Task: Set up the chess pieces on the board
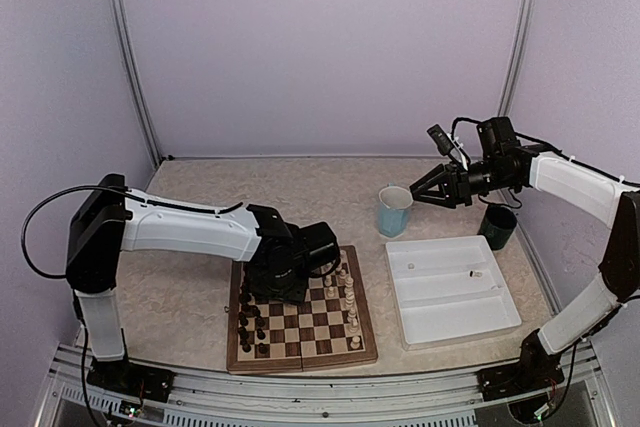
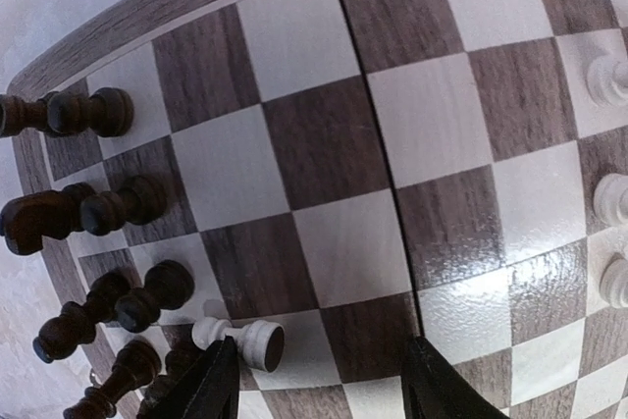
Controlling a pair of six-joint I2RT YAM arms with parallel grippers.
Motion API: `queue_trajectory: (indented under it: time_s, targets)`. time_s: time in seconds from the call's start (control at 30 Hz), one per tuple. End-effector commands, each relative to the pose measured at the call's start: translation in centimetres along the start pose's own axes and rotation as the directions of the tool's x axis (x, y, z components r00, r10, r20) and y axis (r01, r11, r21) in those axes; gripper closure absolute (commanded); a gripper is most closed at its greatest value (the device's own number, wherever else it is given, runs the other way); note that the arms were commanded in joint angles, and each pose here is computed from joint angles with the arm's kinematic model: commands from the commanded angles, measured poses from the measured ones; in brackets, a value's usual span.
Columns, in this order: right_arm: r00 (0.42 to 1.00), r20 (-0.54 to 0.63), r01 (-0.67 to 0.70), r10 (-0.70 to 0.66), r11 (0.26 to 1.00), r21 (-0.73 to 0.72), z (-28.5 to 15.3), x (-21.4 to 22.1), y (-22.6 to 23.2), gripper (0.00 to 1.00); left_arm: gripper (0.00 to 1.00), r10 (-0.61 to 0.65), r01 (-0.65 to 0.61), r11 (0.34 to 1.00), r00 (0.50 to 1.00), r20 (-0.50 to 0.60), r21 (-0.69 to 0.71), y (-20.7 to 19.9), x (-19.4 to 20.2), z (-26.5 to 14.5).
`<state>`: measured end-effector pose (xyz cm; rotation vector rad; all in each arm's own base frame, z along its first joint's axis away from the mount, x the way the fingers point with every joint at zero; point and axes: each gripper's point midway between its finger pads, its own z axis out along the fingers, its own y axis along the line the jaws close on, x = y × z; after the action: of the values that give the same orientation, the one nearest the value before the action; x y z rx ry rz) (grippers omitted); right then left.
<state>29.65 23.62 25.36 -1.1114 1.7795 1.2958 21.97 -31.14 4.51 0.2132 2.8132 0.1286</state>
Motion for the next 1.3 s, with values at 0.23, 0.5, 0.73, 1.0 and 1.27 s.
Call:
queue_trajectory:
  time_s: [0.23, 0.5, 0.73, 1.0, 1.27]
  targets:
    - [1.0, -0.016, -0.01, 0.009, 0.999, -0.037, 0.7, 0.6, 0.6, 0.58, 0.46, 0.054, -0.055, 0.995, 0.998, 0.011, 0.087, -3.3, 0.0, 0.0]
    - [1.0, -0.031, 0.0, 0.0, 1.0, -0.027, 1.0, 0.7, 0.5, 0.59, 0.47, 0.066, -0.073, 0.99, 0.996, 0.057, 0.122, -4.1, -1.0, -1.8]
    - [0.997, -0.067, 0.029, -0.03, 1.0, -0.011, 1.8, 0.9, 0.8, 0.59, 0.47, 0.048, -0.061, 0.988, 0.994, 0.096, 0.142, -3.8, -1.8, -3.6]
    - [0.966, -0.225, 0.144, -0.127, 0.988, 0.063, 4.9, 1.4, 1.8, 0.64, 0.46, -0.033, 0.0, 0.991, 0.97, 0.24, 0.136, -0.6, -5.2, -8.1]
    - [0.846, -0.456, 0.291, -0.277, 0.956, -0.041, 13.7, 5.1, 4.4, 0.68, 0.38, -0.237, 0.196, 0.972, 0.825, 0.514, 0.134, 9.0, -10.0, -15.4]
